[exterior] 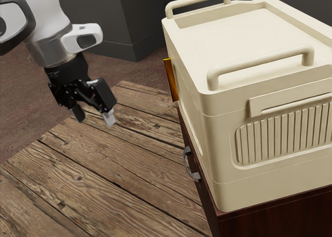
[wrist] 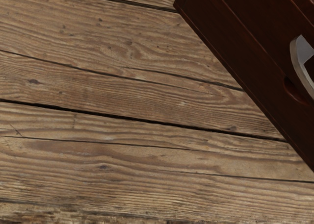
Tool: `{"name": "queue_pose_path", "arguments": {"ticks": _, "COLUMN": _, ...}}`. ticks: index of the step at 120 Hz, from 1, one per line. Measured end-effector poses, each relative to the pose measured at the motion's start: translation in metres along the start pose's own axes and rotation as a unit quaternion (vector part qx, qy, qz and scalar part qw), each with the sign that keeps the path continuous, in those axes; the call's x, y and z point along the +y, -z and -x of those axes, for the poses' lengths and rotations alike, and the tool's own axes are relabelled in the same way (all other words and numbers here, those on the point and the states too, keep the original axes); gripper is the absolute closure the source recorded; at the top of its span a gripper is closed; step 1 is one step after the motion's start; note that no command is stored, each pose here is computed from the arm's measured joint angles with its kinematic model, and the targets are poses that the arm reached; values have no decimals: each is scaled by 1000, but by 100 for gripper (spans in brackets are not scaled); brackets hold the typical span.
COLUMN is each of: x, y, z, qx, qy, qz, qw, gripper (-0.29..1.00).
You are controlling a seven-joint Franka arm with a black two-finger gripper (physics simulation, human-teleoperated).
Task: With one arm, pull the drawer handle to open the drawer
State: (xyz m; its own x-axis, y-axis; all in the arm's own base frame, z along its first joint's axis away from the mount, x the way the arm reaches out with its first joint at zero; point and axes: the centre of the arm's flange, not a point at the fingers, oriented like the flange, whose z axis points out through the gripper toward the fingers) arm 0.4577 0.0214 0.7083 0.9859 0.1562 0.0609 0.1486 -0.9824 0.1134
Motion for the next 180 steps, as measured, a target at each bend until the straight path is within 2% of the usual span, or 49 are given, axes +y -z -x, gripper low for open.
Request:
{"name": "queue_pose_path", "arguments": {"ticks": 16, "x": 19, "y": -17, "z": 0, "qx": -3, "qy": -29, "qz": -16, "qw": 999, "gripper": 0}}
{"name": "queue_pose_path", "arguments": {"ticks": 37, "x": 79, "y": -9, "z": 15, "qx": 37, "qy": -81, "qz": -65, "qw": 994, "gripper": 0}}
{"name": "queue_pose_path", "arguments": {"ticks": 47, "x": 81, "y": -21, "z": 20, "qx": 31, "qy": -88, "qz": -72, "qw": 993, "gripper": 0}}
{"name": "queue_pose_path", "arguments": {"ticks": 55, "x": 70, "y": -41, "z": 49, "qx": 29, "qy": -89, "qz": -79, "qw": 992, "gripper": 0}}
{"name": "queue_pose_path", "arguments": {"ticks": 62, "x": 56, "y": -51, "z": 77, "qx": 33, "qy": -96, "qz": -68, "qw": 993, "gripper": 0}}
{"name": "queue_pose_path", "arguments": {"ticks": 72, "x": 47, "y": -57, "z": 108, "qx": 24, "qy": -134, "qz": -23, "qw": 990, "gripper": 0}}
{"name": "queue_pose_path", "arguments": {"ticks": 90, "x": 46, "y": -52, "z": 128, "qx": 26, "qy": -276, "qz": -35, "qw": 960, "gripper": 0}}
{"name": "queue_pose_path", "arguments": {"ticks": 100, "x": 39, "y": -49, "z": 128, "qx": 25, "qy": -358, "qz": -41, "qw": 933, "gripper": 0}}
{"name": "queue_pose_path", "arguments": {"ticks": 108, "x": 42, "y": -47, "z": 129, "qx": 25, "qy": -430, "qz": -48, "qw": 901, "gripper": 0}}
{"name": "queue_pose_path", "arguments": {"ticks": 116, "x": 54, "y": -46, "z": 132, "qx": 25, "qy": -507, "qz": -52, "qw": 860, "gripper": 0}}
{"name": "queue_pose_path", "arguments": {"ticks": 133, "x": 85, "y": -51, "z": 142, "qx": 15, "qy": -645, "qz": -53, "qw": 763, "gripper": 0}}
{"name": "queue_pose_path", "arguments": {"ticks": 144, "x": 94, "y": -55, "z": 143, "qx": 7, "qy": -702, "qz": -55, "qw": 711, "gripper": 0}}
{"name": "queue_pose_path", "arguments": {"ticks": 159, "x": 103, "y": -64, "z": 137, "qx": -9, "qy": -756, "qz": -57, "qw": 652, "gripper": 0}}
{"name": "queue_pose_path", "arguments": {"ticks": 180, "x": 114, "y": -74, "z": 131, "qx": -19, "qy": -810, "qz": -60, "qw": 583, "gripper": 0}}
